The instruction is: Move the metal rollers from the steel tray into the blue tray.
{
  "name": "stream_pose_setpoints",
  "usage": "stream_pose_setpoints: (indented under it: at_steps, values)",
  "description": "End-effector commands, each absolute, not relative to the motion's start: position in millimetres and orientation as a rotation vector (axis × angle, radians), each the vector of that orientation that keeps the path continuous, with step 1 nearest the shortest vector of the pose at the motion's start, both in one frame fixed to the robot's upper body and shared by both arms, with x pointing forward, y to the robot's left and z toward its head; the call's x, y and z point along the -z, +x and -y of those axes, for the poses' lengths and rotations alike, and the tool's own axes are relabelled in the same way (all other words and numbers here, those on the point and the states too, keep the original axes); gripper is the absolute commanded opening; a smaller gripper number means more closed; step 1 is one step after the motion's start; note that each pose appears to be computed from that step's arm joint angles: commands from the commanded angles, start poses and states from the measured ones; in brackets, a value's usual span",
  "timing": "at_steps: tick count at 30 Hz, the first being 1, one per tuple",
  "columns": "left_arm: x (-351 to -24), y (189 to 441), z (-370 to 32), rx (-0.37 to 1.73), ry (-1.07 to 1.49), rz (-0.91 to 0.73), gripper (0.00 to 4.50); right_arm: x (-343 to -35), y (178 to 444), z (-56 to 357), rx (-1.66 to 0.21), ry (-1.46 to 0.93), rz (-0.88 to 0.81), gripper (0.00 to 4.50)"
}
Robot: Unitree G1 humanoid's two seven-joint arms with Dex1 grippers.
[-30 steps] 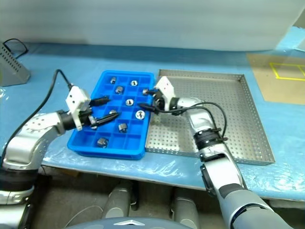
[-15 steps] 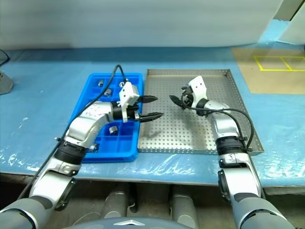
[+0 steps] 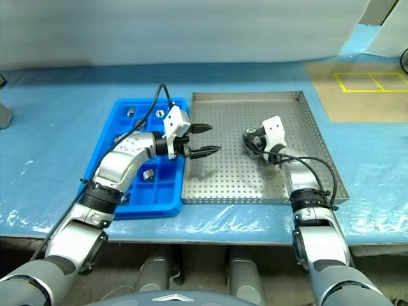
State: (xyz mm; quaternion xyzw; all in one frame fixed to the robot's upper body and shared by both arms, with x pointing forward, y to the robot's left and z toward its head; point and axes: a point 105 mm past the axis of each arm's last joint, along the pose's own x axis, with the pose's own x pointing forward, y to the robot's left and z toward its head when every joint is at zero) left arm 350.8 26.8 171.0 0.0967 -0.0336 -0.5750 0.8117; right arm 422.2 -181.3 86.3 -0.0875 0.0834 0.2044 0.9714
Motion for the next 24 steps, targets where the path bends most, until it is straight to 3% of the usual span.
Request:
stream_pose_setpoints:
  at_steps: [1,13,19,24]
  values:
    - [-185,344,-28,1.253,0.194,0.109,3.77,-96,429,177,-0.409,-0.185,-0.123,3.64]
    - [-179,342,-33,1.224,0.215,0.092,3.77,-81,431,174,-0.397,-0.2,-0.142,3.64]
    - [-178,344,-36,1.211,0.224,0.089,3.77,-85,432,175,-0.392,-0.198,-0.128,1.85]
    - [-187,350,-39,1.175,0.228,0.116,3.77,-84,431,171,-0.409,-0.206,-0.134,1.68]
